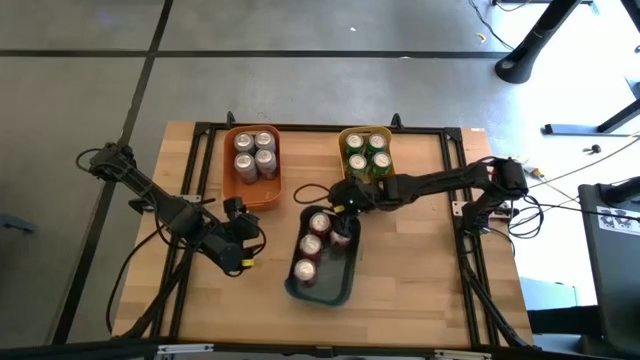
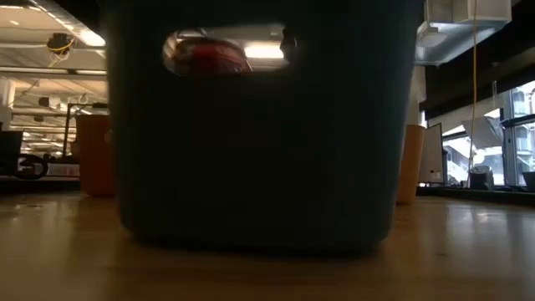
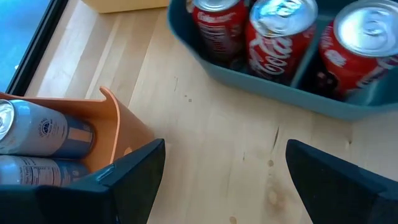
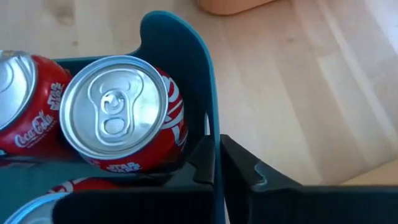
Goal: Sort soda cans
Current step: Move the blue bin to the middle of the orange and yellow bins
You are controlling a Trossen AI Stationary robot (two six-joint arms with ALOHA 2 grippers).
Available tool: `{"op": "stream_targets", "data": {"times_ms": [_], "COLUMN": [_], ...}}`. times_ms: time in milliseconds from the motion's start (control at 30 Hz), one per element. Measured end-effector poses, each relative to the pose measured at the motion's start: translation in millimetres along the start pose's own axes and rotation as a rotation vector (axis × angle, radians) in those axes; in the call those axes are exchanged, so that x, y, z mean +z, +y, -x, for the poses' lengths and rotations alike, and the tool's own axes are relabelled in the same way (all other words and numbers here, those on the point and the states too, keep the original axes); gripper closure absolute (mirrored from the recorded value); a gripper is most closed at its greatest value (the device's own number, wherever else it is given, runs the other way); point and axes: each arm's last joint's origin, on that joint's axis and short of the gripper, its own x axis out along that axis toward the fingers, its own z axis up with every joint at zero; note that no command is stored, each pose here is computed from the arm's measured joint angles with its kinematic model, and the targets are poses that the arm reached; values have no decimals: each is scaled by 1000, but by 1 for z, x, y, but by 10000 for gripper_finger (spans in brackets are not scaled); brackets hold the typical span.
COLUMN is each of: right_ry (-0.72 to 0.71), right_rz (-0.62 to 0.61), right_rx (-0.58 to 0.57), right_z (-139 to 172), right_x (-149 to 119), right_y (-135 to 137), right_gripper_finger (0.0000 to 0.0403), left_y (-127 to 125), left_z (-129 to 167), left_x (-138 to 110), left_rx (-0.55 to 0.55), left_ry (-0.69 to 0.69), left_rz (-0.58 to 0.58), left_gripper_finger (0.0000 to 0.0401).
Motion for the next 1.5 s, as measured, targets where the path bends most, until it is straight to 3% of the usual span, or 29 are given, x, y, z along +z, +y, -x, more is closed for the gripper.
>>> {"op": "stream_targets", "data": {"times_ms": [533,733,1233,1500], "right_ry": [-150,-183,-218,-263], "right_rz": [118,134,371,437], "right_rx": [-41,-102,-194,-226], "right_z": [-28,-33,-33,-34], "right_x": [19,23,24,18], "right_y": [-47,-78,-157,-204], "right_gripper_finger": [398,397,393,393], "left_y": [5,9,17,19], "left_z": [-4,-6,-12,-14], "left_x": [3,5,9,11], "left_rx": [20,33,64,78], "left_ry": [7,11,22,16], "left_rz": [15,13,23,1], "left_gripper_finger": [81,81,81,81]}}
